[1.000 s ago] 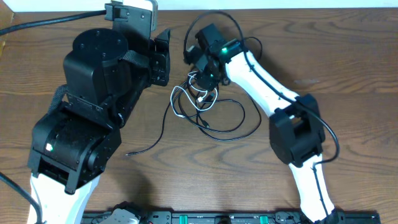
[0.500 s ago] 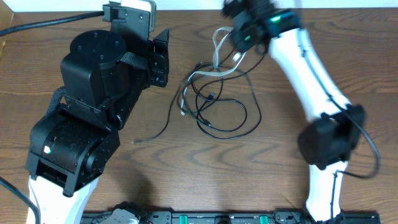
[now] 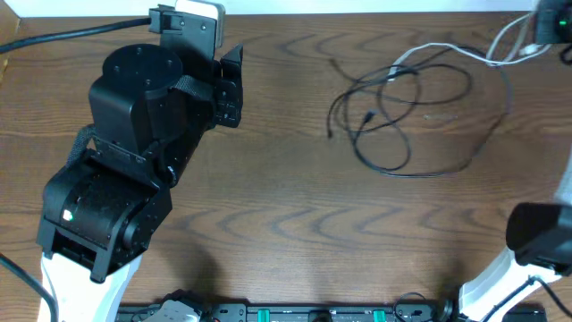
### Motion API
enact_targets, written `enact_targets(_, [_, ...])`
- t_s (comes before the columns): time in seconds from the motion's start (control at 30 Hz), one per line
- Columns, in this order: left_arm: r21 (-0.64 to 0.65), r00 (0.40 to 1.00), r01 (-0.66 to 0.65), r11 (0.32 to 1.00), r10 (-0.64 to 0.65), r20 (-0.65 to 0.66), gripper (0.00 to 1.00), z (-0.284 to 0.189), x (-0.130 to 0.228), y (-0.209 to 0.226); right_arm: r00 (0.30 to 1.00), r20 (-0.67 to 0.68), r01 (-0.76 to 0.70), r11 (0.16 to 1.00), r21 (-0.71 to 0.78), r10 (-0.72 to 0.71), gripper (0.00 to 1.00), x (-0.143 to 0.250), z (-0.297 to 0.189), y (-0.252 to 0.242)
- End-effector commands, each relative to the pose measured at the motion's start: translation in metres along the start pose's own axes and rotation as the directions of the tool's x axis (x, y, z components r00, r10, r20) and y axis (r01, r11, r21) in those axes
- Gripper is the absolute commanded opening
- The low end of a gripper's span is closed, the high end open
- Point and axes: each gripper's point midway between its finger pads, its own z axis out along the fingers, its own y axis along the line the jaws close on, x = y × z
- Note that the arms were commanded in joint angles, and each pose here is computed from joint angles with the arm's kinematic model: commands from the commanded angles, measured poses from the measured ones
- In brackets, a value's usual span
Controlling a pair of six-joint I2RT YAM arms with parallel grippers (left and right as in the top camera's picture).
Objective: Untangle cables
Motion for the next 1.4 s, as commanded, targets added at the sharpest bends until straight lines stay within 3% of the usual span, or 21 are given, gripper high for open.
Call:
enact_targets(0.0, [-0.011,1.000,0.000,1.000,0.000,-0.016,0.47,0.008,0.002,0.001,0.987,0.158,0.002,0.992,-0.129,0.019,0.01,-0.030,-0.059,0.025])
enact_targets(0.13, [-0.021,0.989,0.051,0.998,-0.053,-0.135,0.46,0.054,0.032,-0.007,0.956,0.293,0.088,0.976,-0.198,-0.026,0.01,-0.055,-0.111,0.069])
enact_targets(0.2, [0.057,0.976,0.058,0.997,-0.045,-0.215,0.46,0.080,0.052,-0.026,0.932,0.358,0.149,0.957,-0.250,-0.051,0.01,-0.066,-0.135,0.107])
enact_targets(0.33, [0.052,0.935,0.045,0.998,-0.024,-0.355,0.46,0.123,0.099,-0.033,0.872,0.489,0.192,0.917,-0.349,0.004,0.01,-0.094,-0.186,0.162])
enact_targets(0.47, [0.055,0.949,0.054,0.997,-0.035,-0.314,0.46,0.137,0.093,-0.032,0.868,0.494,0.217,0.862,-0.458,0.044,0.01,-0.092,-0.212,0.193])
enact_targets(0.63, [0.381,0.963,0.092,0.920,0.015,-0.268,0.47,0.143,0.080,-0.060,0.885,0.465,0.293,0.764,-0.575,0.011,0.01,-0.071,-0.230,0.238])
enact_targets(0.7, [0.533,0.956,0.146,0.834,0.018,-0.291,0.47,0.141,0.086,-0.070,0.881,0.473,0.312,0.753,-0.580,0.000,0.01,-0.069,-0.236,0.250])
enact_targets(0.73, [0.624,0.947,0.189,0.758,0.026,-0.319,0.47,0.138,0.094,-0.074,0.874,0.486,0.324,0.754,-0.571,-0.007,0.01,-0.070,-0.239,0.253])
enact_targets(0.77, [0.642,0.937,0.228,0.732,0.016,-0.350,0.47,0.138,0.100,-0.073,0.861,0.509,0.345,0.758,-0.553,-0.020,0.01,-0.072,-0.240,0.254])
enact_targets(0.93, [0.577,0.891,0.262,0.773,0.036,-0.453,0.47,0.142,0.127,-0.077,0.833,0.554,0.306,0.829,-0.468,0.005,0.01,-0.096,-0.228,0.244])
enact_targets(1.13, [0.644,0.891,0.253,0.722,0.085,-0.446,0.47,0.129,0.126,-0.136,0.850,0.526,0.277,0.859,-0.429,-0.012,0.01,-0.107,-0.175,0.260])
enact_targets(1.23, [0.613,0.891,0.221,0.759,0.098,-0.443,0.47,0.133,0.130,-0.137,0.863,0.504,0.275,0.860,-0.429,-0.024,0.01,-0.104,-0.158,0.267])
enact_targets(1.37, [0.606,0.906,0.198,0.770,0.092,-0.413,0.47,0.138,0.124,-0.135,0.850,0.526,0.280,0.851,-0.444,-0.005,0.01,-0.108,-0.170,0.271])
